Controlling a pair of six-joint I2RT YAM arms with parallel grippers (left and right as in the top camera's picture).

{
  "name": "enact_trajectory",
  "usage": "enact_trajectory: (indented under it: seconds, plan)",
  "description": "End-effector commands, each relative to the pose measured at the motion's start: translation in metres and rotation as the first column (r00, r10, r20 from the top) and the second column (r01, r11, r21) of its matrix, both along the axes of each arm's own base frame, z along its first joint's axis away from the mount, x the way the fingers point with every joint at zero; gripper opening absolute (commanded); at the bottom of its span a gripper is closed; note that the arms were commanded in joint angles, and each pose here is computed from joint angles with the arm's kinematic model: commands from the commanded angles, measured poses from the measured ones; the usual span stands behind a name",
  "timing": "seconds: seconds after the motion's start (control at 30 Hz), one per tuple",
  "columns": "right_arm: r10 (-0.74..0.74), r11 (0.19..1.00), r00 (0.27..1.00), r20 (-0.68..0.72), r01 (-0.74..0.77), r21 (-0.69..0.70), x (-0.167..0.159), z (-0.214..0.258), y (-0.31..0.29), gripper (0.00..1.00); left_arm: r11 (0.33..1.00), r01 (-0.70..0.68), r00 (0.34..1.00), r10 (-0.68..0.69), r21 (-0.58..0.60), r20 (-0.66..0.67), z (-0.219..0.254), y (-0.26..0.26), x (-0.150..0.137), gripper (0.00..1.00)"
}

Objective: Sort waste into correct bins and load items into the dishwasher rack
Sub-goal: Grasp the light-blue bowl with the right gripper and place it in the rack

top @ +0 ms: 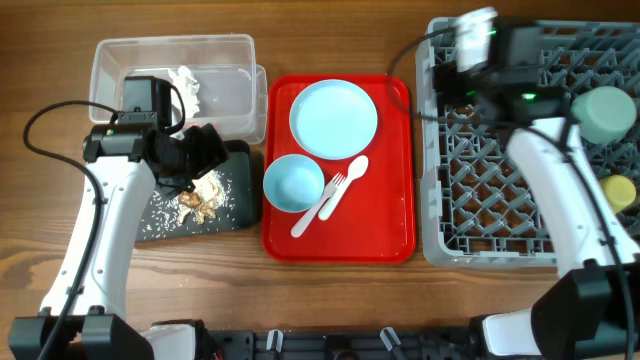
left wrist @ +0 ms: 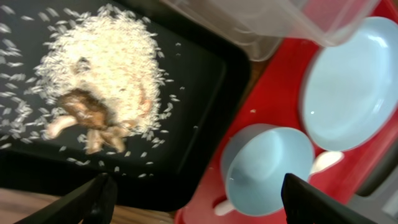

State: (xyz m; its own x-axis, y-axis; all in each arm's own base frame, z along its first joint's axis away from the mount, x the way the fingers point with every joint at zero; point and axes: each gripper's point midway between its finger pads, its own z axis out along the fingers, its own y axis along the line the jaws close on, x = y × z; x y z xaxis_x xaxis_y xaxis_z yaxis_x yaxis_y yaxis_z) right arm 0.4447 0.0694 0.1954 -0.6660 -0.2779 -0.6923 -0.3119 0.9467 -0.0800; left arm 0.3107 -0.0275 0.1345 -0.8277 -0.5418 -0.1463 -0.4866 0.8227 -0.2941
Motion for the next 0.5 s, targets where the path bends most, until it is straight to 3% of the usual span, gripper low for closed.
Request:
enact_trajectory:
  seconds: [0.0, 0.1, 0.27, 0.43, 0.47]
  plan:
    - [0.185, 0.919, 0.953, -0.241, -0.080, 0.386, -0.052, -0.019, 0.106, 0.89, 0.987, -0.085, 0.996, 0.089, 0.135, -0.024, -0.001, 0.031, -0.008, 0.90]
    - [0.237, 0.926, 0.868, -0.436, -0.066, 0.372, -0.098, -0.059, 0.158, 0.86, 0.976, -0.171, 0.983, 0.178, 0.132, -0.040, -0.001, 0.051, -0.012, 0.95]
    - [0.224, 0.948, 0.751, -0.621, -0.020, 0.318, -0.138, -0.116, 0.200, 0.66, 0.969, -0.215, 0.974, 0.222, 0.122, -0.043, -0.001, 0.064, -0.014, 0.98]
    - [0.042, 0.977, 0.713, -0.700, 0.118, 0.179, -0.140, -0.164, 0.196, 0.41, 0.969, -0.215, 0.974, 0.222, 0.122, -0.043, -0.001, 0.064, -0.014, 0.98]
    - [0.039, 0.975, 0.717, -0.696, 0.125, 0.183, -0.137, -0.167, 0.197, 0.30, 0.969, -0.215, 0.974, 0.222, 0.122, -0.043, -0.001, 0.064, -0.014, 0.99]
